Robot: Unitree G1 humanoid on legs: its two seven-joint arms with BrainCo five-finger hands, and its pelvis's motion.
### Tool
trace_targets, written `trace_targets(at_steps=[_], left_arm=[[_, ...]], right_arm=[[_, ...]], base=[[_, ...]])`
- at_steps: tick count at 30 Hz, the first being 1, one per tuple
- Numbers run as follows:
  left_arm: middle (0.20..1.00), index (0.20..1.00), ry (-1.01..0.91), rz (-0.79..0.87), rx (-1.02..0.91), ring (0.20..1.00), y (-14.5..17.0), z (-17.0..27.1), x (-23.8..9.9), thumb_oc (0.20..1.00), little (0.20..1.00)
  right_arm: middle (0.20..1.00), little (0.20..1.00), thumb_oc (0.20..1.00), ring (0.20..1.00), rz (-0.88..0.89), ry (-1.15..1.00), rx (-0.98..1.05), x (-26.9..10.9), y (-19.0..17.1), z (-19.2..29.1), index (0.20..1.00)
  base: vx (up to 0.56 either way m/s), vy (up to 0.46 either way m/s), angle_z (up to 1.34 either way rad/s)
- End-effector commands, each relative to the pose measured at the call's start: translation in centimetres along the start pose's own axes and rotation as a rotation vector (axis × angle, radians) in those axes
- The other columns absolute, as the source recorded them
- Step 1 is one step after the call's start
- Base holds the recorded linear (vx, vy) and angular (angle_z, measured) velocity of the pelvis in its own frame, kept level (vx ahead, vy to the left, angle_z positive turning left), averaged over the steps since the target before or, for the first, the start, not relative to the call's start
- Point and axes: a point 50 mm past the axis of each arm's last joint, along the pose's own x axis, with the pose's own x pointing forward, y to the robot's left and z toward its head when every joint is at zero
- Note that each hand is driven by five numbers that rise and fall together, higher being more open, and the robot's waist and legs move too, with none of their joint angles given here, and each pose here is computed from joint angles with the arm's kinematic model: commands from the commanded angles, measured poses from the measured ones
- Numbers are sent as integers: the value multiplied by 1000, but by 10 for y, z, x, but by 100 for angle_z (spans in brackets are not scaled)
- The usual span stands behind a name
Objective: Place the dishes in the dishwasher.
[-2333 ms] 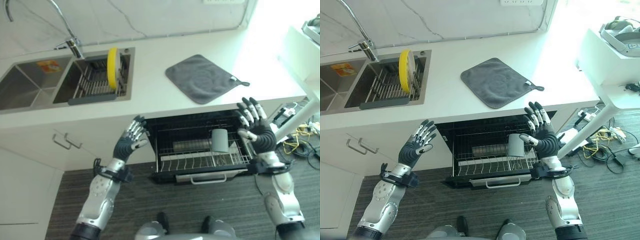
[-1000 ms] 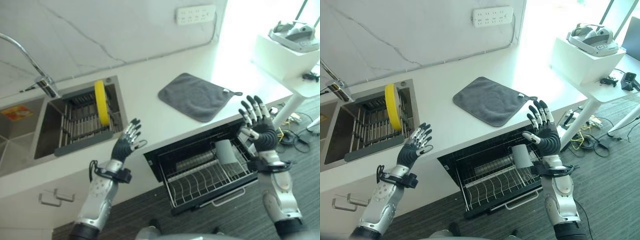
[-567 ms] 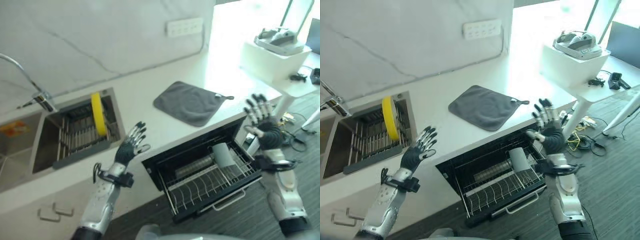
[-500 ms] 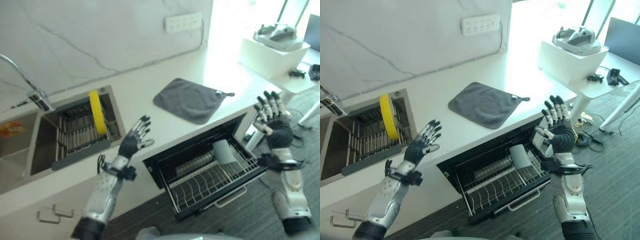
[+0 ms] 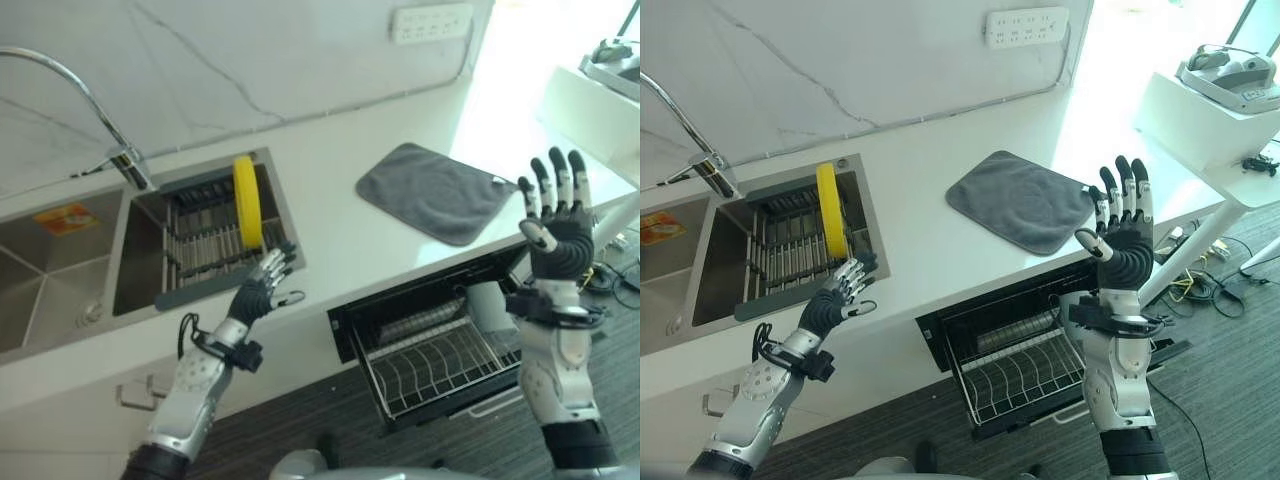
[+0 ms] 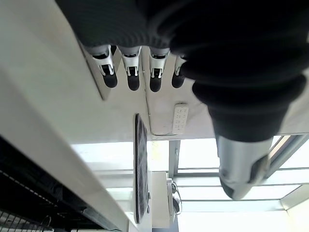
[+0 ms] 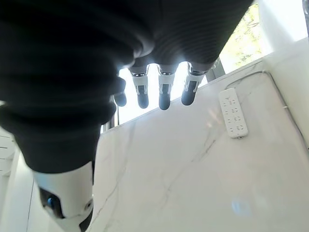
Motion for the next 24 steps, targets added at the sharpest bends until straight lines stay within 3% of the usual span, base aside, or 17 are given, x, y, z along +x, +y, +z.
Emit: trace_targets(at_steps=[1,10,17,24], left_arm=[[1000,1000,-175,-9,8,1000,4,33,13,1000,1000],[1000,1000,-203,-23,-13,1000,-1,35,18,1000,1000],[1000,1000,-228,-155,7,1000,-17,39,31,1000,1000],[1000,1000,-216,-160,75,1000,-20,39,31,1000,1000]], right_arm=[[1000,1000,1000,1000,76,-65,-21,11,10,12,1000],[1000,1000,1000,1000,125,11,-30,5,8,4,1000],[1000,1000,1000,1000,21,-25,-64,14,-11,14,1000],[1000,1000,1000,1000,-54,-48,-16,1,-29,22,1000]], base=[[-98,-198,-12],[-54,-25,0],[-63,540,13],[6,224,45]])
